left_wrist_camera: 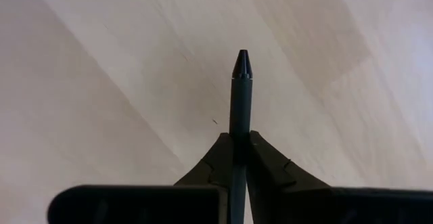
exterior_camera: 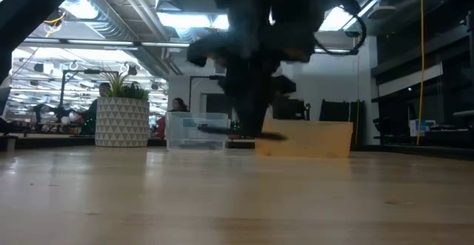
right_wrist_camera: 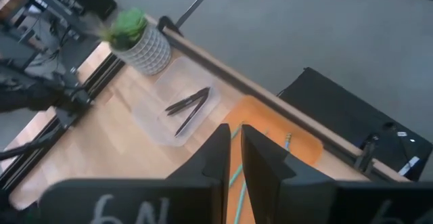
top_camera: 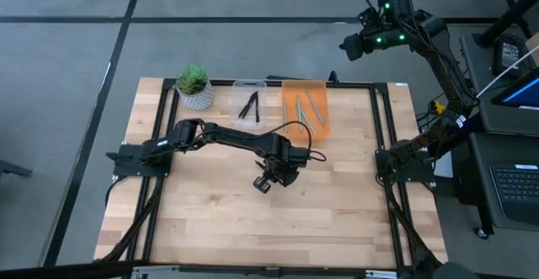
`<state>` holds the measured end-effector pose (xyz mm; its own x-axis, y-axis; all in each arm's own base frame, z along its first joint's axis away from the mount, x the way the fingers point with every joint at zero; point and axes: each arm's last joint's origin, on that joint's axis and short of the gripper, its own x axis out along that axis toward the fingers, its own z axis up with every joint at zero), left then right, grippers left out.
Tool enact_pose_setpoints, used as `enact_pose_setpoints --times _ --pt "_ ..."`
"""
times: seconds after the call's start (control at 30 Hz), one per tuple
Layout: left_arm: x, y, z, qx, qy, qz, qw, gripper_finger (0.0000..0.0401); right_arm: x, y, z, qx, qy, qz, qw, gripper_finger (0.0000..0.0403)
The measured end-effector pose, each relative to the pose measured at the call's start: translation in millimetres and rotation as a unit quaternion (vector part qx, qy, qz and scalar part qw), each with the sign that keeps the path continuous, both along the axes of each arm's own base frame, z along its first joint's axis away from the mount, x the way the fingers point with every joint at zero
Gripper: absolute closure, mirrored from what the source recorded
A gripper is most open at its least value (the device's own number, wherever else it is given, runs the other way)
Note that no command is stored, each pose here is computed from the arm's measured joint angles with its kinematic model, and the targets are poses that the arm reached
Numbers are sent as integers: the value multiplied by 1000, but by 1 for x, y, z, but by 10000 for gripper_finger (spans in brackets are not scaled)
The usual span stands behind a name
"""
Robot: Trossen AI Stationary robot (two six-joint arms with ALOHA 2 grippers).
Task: Sort pens & pencils
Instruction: Put the black pen into the transparent bin
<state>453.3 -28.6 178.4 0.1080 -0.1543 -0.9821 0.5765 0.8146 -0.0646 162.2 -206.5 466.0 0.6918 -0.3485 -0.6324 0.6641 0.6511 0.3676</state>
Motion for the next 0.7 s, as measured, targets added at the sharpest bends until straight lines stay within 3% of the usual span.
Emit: enact_pose_setpoints --times 0.5,0.7 --pt "0 13 90 -12 -14 115 993 387 -21 -16 2 -20 -1 -38 999 363" --pt "0 44 99 -10 -22 216 976 387 -21 -16 2 -28 3 -30 999 363"
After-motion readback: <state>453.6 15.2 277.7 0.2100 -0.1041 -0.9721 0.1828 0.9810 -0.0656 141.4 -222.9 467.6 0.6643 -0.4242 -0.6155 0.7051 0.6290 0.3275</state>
